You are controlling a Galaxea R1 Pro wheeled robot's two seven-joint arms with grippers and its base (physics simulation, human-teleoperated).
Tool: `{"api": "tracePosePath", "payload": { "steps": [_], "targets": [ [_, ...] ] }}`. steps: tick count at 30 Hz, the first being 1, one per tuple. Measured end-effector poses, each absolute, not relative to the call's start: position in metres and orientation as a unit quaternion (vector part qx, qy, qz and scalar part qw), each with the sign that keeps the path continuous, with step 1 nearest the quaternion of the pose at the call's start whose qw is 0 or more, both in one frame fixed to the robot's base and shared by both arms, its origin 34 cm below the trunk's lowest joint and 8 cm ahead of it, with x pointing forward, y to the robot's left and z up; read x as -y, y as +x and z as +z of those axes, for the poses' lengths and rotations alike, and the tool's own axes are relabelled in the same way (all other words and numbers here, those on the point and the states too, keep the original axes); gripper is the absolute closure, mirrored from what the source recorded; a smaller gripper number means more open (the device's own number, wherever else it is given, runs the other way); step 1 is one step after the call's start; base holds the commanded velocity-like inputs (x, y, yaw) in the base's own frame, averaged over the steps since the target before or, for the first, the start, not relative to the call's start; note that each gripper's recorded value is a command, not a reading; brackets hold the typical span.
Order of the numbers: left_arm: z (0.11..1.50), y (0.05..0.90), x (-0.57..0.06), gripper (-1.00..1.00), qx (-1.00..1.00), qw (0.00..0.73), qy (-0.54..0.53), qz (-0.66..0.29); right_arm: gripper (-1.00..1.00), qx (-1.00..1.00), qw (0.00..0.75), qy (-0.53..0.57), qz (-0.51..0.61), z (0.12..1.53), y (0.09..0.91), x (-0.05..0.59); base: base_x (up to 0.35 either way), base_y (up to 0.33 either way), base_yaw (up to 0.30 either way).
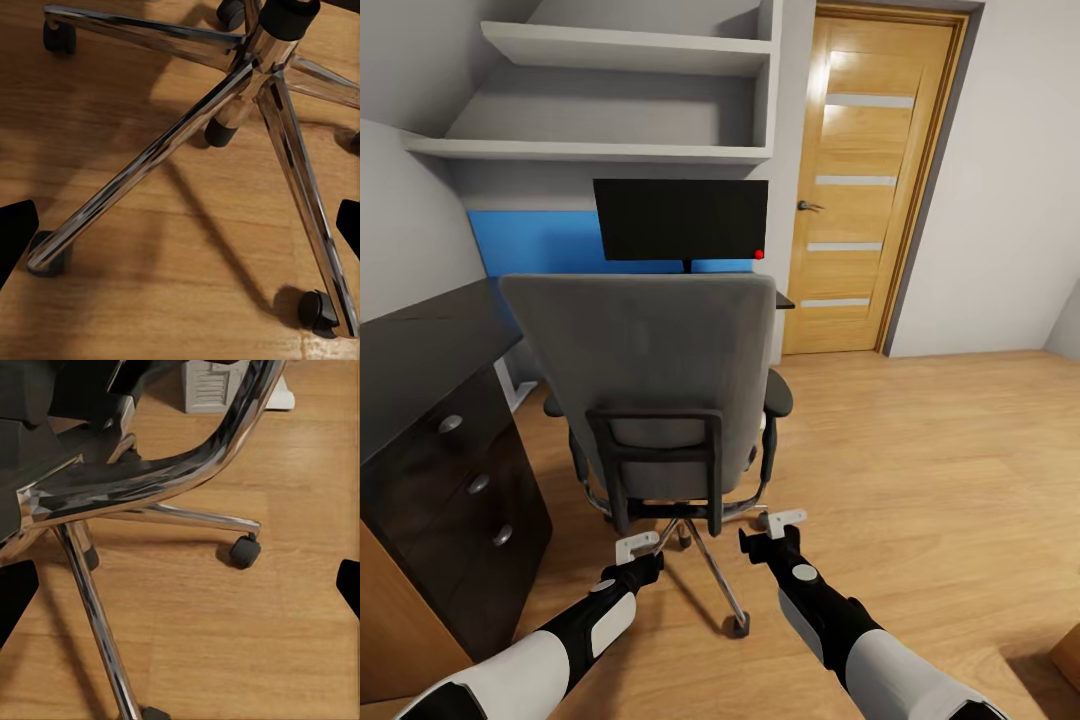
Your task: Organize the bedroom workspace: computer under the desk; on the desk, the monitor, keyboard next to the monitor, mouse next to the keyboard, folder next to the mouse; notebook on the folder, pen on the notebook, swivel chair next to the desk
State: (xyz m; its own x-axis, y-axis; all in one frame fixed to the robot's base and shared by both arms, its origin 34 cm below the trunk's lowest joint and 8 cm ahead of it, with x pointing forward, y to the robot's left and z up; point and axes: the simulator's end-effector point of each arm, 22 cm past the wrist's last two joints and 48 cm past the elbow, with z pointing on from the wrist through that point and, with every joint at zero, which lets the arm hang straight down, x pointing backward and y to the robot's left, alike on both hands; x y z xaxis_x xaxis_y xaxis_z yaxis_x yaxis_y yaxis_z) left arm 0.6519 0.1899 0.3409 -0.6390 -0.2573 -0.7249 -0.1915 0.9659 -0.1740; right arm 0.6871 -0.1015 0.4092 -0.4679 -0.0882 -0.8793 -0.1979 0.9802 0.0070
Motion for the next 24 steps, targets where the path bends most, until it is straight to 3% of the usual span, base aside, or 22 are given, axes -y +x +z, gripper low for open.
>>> {"api": "tracePosePath", "payload": {
  "steps": [24],
  "targets": [
    [0.341, 0.652, -0.189, -1.0, -0.904, 0.407, -0.123, -0.041, -1.0, -0.856, 0.513, -0.036, 0.052, 0.412, 0.694, 0.122, 0.067, -0.03, 0.0]
  ]
}}
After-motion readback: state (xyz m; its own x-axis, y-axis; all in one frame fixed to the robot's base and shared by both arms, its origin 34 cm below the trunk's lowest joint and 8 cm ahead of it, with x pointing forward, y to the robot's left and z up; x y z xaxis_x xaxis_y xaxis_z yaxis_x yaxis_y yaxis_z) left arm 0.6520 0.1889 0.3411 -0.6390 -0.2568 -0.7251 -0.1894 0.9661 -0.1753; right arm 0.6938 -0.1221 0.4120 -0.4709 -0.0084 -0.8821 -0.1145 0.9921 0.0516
